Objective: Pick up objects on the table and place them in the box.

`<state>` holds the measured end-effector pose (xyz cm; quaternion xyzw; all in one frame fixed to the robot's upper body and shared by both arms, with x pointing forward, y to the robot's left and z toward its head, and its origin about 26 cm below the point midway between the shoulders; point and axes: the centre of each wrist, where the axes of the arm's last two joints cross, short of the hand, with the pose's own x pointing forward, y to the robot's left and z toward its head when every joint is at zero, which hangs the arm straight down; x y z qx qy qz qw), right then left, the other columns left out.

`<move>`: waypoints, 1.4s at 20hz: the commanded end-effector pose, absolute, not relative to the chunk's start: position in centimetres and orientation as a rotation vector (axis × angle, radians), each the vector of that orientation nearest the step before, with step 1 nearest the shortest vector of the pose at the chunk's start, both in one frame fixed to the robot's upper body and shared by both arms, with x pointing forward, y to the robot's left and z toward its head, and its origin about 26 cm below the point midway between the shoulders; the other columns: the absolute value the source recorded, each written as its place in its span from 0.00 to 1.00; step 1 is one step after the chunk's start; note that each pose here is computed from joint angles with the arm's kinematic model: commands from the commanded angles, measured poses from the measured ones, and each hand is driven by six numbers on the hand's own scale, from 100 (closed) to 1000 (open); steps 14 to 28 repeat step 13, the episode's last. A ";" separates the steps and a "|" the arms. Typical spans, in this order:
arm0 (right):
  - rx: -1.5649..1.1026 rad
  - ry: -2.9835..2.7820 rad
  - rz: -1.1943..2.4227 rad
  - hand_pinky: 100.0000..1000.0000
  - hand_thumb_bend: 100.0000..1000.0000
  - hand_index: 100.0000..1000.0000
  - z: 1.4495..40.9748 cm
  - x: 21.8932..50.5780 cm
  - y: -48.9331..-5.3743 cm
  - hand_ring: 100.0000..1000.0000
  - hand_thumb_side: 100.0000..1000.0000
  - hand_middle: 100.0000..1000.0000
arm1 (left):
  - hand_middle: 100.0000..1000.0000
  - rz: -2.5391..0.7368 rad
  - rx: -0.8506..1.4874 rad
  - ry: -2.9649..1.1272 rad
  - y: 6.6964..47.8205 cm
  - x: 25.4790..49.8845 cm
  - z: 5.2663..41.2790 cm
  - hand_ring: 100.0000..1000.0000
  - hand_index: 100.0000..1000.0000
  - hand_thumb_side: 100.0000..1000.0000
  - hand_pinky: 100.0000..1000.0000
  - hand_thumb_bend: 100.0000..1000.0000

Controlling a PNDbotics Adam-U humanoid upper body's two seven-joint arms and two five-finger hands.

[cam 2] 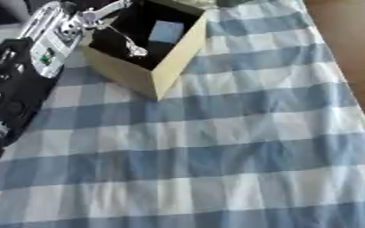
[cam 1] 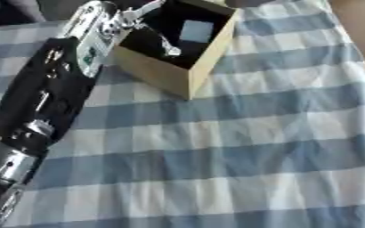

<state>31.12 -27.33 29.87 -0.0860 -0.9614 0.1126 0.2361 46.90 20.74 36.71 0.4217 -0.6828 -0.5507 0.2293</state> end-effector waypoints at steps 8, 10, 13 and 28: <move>-0.275 -2.639 0.297 0.68 0.00 0.81 29.8 30.6 -27.8 0.72 0.97 0.61 | 0.72 -1.290 1.068 -2.217 20.9 42.4 41.3 0.71 0.78 0.27 0.51 0.11; -0.282 -2.632 0.298 0.68 0.00 0.81 29.6 30.6 -27.9 0.72 0.96 0.61 | 0.71 -1.263 1.000 -2.279 21.0 40.9 41.6 0.69 0.77 0.24 0.49 0.07; -0.284 -2.626 0.298 0.68 0.00 0.81 29.3 30.6 -27.8 0.72 0.95 0.61 | 0.71 -1.212 0.886 -2.378 21.1 38.2 41.8 0.69 0.77 0.32 0.49 0.02; -0.284 -2.626 0.298 0.68 0.00 0.81 29.3 30.6 -27.8 0.72 0.95 0.61 | 0.71 -1.212 0.886 -2.378 21.1 38.2 41.8 0.69 0.77 0.32 0.49 0.02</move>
